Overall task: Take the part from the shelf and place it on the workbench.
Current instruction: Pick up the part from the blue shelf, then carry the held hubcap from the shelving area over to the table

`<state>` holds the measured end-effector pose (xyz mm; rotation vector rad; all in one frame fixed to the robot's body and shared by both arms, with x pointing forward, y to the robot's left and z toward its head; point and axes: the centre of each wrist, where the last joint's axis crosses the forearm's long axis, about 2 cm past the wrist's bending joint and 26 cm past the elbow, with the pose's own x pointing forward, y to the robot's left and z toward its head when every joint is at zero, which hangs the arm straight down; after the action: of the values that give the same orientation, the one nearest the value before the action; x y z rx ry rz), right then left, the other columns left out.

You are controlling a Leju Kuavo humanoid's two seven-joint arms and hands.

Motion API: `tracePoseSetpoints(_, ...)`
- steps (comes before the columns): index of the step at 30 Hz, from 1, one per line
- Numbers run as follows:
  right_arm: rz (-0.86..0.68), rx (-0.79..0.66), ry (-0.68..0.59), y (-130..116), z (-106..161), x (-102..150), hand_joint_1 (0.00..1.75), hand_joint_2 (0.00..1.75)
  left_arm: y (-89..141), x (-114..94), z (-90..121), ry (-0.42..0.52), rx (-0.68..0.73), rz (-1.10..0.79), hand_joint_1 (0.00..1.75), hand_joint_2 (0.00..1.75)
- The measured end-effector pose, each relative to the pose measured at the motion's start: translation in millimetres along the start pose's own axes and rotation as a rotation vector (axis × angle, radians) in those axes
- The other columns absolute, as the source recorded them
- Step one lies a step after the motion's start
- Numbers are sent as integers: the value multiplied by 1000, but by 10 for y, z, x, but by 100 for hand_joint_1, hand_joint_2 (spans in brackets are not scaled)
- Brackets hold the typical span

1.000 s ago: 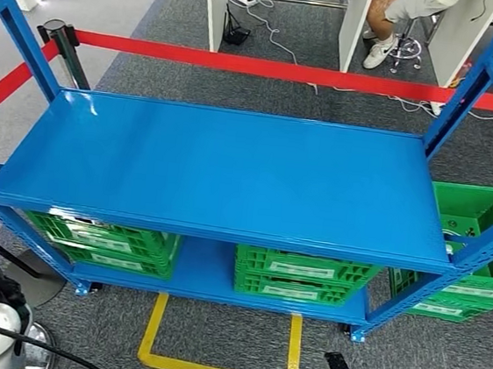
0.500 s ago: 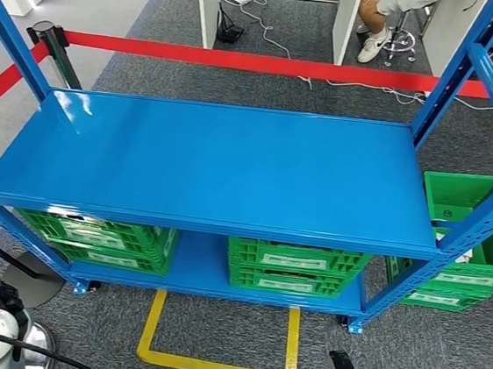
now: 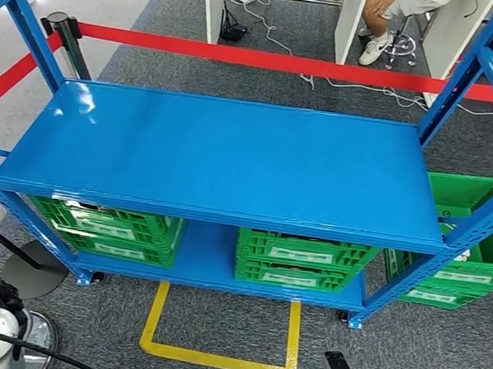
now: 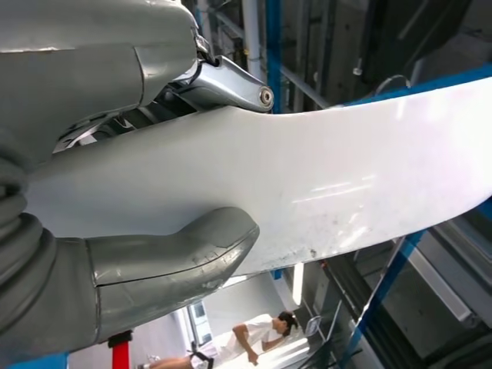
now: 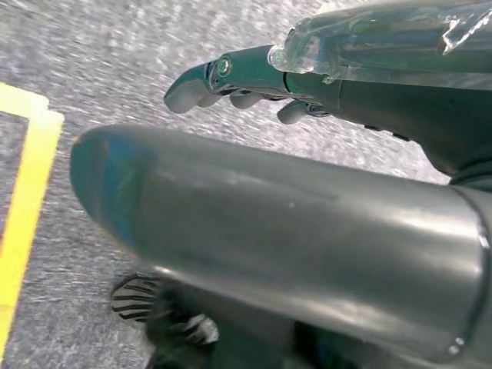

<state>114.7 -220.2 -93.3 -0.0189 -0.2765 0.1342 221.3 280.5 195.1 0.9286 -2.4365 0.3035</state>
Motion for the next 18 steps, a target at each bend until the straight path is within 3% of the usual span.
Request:
tracePoseSetpoints(7, 27, -3, -9, -29, 31, -564, 0, 0, 263, -20, 86, 21, 25, -48, 175, 175)
tracePoseSetpoints(18, 29, -1, 9, -49, 34, -616, 0, 0, 331, -20, 93, 16, 24, -72, 175, 175)
